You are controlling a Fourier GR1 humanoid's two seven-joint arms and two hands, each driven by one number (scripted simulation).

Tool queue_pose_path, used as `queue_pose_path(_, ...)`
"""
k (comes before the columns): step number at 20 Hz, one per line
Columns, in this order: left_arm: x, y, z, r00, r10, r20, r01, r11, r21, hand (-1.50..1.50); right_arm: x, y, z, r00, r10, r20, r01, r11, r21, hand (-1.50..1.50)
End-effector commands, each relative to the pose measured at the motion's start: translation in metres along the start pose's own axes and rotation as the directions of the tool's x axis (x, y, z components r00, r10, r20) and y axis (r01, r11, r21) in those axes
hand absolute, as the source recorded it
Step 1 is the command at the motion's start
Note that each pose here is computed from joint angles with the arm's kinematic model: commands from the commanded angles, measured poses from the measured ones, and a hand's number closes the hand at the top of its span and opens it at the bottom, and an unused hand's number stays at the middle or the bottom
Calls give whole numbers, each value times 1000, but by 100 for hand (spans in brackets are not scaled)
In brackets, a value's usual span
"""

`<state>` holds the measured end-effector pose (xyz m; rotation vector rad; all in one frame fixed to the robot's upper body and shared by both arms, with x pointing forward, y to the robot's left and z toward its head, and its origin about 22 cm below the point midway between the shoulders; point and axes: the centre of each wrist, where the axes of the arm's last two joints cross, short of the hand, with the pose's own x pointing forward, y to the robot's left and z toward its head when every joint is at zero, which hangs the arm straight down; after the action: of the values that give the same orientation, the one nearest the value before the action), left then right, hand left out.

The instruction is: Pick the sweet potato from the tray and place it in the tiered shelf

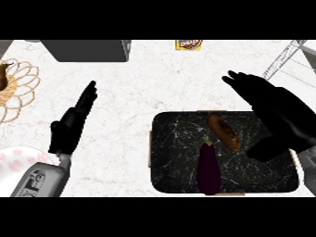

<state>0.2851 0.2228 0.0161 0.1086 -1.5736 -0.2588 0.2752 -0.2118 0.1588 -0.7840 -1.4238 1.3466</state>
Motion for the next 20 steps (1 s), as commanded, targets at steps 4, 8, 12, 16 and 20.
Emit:
queue_pose_path(4, 4, -2, 4, 1000, -11, 4, 11, 1000, 12, 0, 55, 1, 19, 967, 230, -107, -220, 971, 97, -150)
queue_pose_path(8, -9, 3, 11, 1000, 8, -15, -8, 1000, -5, 0, 67, 14, 24, 969, 217, -115, -205, 973, 108, -150)
queue_pose_path(12, -2, 3, 10, 1000, 6, -9, -6, 1000, -15, 0, 89, 17, 25, 975, 186, -118, -179, 981, 71, -150)
queue_pose_path(16, -13, 9, 5, 1000, -1, -8, 1, 1000, -22, 0, 89, 42, 23, 969, 217, -116, -209, 975, 78, -150)
queue_pose_path(20, 3, -18, -5, 1000, 16, -2, -15, 1000, 5, 0, 66, 34, 26, 967, 222, -129, -217, 975, 47, -150)
